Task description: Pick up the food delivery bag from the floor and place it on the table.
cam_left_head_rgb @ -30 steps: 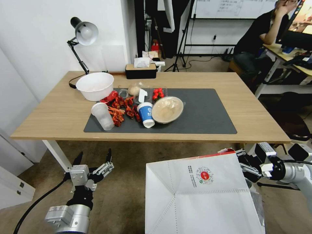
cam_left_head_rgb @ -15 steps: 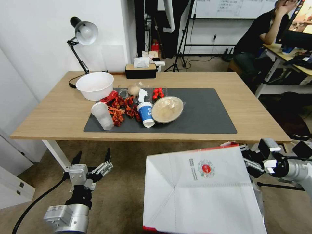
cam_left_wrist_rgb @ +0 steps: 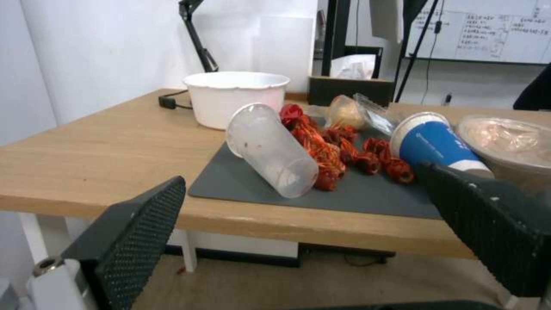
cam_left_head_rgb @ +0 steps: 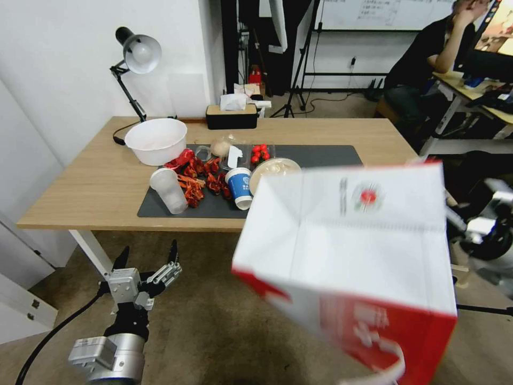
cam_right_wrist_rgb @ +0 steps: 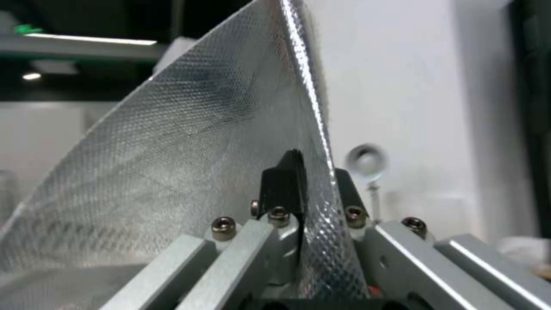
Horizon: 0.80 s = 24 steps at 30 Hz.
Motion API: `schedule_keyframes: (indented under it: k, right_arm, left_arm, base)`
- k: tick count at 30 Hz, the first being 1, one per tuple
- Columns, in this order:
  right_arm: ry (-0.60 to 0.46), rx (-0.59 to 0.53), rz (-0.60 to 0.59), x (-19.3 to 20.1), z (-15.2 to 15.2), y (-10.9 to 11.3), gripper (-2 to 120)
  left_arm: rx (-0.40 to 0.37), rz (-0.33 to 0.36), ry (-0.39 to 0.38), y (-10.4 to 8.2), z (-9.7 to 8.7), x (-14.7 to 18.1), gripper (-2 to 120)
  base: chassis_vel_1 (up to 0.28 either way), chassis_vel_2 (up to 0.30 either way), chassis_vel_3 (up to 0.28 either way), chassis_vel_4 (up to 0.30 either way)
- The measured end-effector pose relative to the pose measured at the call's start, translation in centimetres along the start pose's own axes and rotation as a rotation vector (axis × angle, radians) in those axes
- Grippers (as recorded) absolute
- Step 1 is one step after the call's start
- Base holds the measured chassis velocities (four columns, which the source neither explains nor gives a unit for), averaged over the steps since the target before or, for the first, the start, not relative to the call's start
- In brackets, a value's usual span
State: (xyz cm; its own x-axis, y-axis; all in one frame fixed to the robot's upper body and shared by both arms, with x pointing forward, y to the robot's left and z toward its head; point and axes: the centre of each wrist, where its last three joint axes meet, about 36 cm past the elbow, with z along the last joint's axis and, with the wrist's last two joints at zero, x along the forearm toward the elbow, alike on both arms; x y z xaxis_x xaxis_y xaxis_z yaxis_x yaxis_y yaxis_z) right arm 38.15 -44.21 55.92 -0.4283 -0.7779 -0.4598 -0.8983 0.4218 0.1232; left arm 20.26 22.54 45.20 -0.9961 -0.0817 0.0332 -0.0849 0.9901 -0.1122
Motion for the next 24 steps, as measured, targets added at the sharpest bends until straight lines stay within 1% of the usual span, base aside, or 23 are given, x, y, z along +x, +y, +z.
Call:
schedule_keyframes:
  k: [1,2,3,5,6,7,8,9,10,11,12,13,15,16,17,20,21,24]
  right_arm:
    - [-0.016,0.009,0.044,-0.3,-0.3,0.2,0]
    - [-0.016,0.009,0.044,-0.3,-0.3,0.2,0]
    - [-0.036,0.016,0.103,-0.8,-0.7,0.5,0]
    - [-0.081,0.035,0.287,-2.6,-1.6,1.5,0]
    - [-0.081,0.035,0.287,-2.6,-1.6,1.5,0]
    - [-0.096,0.040,0.403,-3.7,-2.2,1.9,0]
    - [-0.106,0.039,0.468,-4.3,-2.5,2.2,0]
    - [-0.106,0.039,0.468,-4.3,-2.5,2.2,0]
    - [-0.121,0.033,0.556,-5.2,-3.0,2.4,0]
    - [-0.131,0.027,0.605,-5.5,-3.3,2.5,0]
    - [-0.139,0.020,0.638,-5.8,-3.6,2.4,0]
    - [-0.139,0.020,0.638,-5.8,-3.6,2.4,0]
    - [-0.153,0.004,0.717,-6.2,-4.2,2.2,0]
    - [-0.161,-0.006,0.779,-6.5,-4.6,1.8,0]
    - [-0.161,-0.006,0.779,-6.5,-4.6,1.8,0]
    - [-0.166,-0.091,0.886,-6.8,-5.5,0.7,0]
    - [-0.166,-0.091,0.886,-6.8,-5.5,0.7,0]
    - [-0.147,-0.161,0.953,-6.3,-5.7,-1.3,0]
  left_arm:
    - [0.001,-0.001,0.000,0.0,0.0,0.0,100]
    - [0.001,-0.001,0.000,0.0,0.0,0.0,100]
    - [0.002,-0.002,0.000,0.0,0.1,0.0,100]
    - [0.004,-0.001,-0.001,-0.1,0.2,-0.1,100]
    - [0.004,-0.001,-0.001,-0.1,0.2,-0.1,100]
    - [0.004,0.000,-0.001,-0.1,0.3,-0.2,100]
    - [0.004,0.000,-0.001,-0.1,0.4,-0.2,100]
    - [0.004,0.000,-0.001,-0.1,0.4,-0.2,100]
    - [0.004,0.003,-0.001,-0.1,0.6,-0.3,100]
    - [0.002,0.005,-0.001,0.0,0.7,-0.4,100]
    - [0.002,0.007,0.001,0.0,0.7,-0.4,100]
    - [0.002,0.007,0.001,0.0,0.7,-0.4,100]
    - [0.002,0.008,0.002,0.1,0.9,-0.4,100]
    - [0.002,0.008,0.003,0.1,1.0,-0.4,100]
    - [0.002,0.008,0.003,0.1,1.0,-0.4,100]
    - [0.002,0.014,0.001,0.1,1.2,-0.5,100]
    - [0.002,0.014,0.001,0.1,1.2,-0.5,100]
    - [0.002,0.020,0.000,0.0,1.2,-0.5,100]
  base:
    - [0.000,0.000,0.000,0.000]
    - [0.000,0.000,0.000,0.000]
    - [0.000,0.000,0.000,0.000]
    - [0.000,0.000,0.000,0.000]
    - [0.000,0.000,0.000,0.000]
    - [0.000,0.000,0.000,0.000]
    - [0.000,0.000,0.000,0.000]
    - [0.000,0.000,0.000,0.000]
    - [0.000,0.000,0.000,0.000]
    - [0.000,0.000,0.000,0.000]
    - [0.000,0.000,0.000,0.000]
    - [0.000,0.000,0.000,0.000]
    - [0.000,0.000,0.000,0.000]
    - [0.000,0.000,0.000,0.000]
    - [0.000,0.000,0.000,0.000]
    - [0.000,0.000,0.000,0.000]
    - [0.000,0.000,0.000,0.000]
    - [0.000,0.000,0.000,0.000]
